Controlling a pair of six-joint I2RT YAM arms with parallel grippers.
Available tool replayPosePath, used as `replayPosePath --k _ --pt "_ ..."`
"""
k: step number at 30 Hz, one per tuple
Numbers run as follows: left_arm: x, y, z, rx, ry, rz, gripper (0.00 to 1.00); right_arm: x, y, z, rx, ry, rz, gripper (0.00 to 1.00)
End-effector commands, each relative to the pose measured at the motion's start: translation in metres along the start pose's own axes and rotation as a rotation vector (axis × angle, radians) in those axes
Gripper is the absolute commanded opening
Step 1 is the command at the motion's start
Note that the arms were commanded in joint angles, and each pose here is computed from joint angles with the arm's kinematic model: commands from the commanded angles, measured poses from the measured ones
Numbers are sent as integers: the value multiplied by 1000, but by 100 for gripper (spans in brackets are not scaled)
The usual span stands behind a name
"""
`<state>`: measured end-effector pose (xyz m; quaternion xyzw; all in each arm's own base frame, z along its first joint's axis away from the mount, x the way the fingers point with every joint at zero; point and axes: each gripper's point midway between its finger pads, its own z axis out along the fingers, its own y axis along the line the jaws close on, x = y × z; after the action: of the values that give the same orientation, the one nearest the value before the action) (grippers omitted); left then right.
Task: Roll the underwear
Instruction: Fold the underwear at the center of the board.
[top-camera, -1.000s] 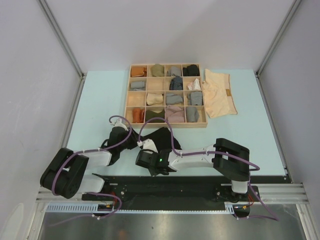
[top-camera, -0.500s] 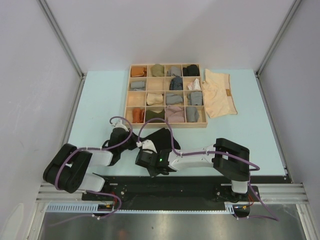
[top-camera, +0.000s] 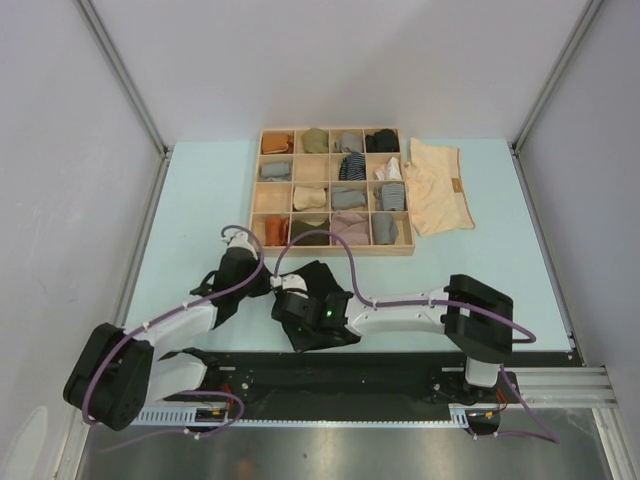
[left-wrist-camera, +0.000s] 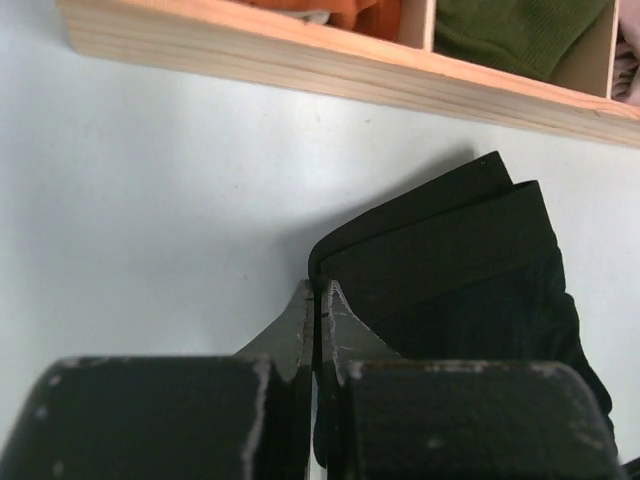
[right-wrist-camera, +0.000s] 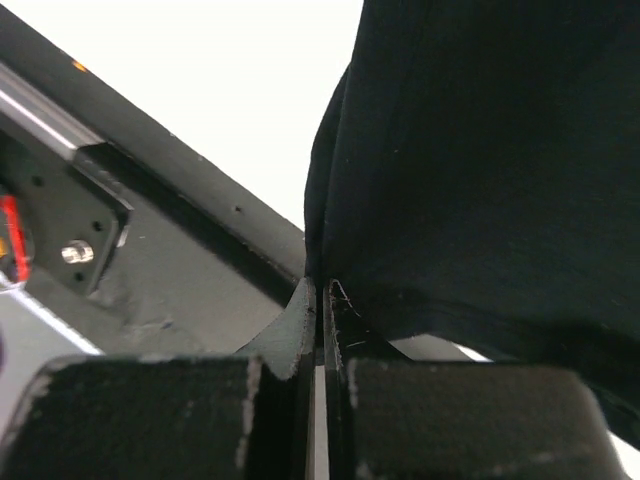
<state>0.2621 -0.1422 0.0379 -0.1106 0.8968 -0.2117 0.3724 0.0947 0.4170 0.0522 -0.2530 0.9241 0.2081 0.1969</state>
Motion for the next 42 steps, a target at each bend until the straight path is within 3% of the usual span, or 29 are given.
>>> replayPosePath --k 1,24,42 --pt "-20 -18 -3 -42 -14 133 0 -26 5 -32 -30 -61 52 0" --pt "-30 -109 30 -10 79 273 0 -13 -84 -54 149 -43 199 0" --pt "-2 -181 60 53 136 323 0 25 -144 -65 244 -17 356 0"
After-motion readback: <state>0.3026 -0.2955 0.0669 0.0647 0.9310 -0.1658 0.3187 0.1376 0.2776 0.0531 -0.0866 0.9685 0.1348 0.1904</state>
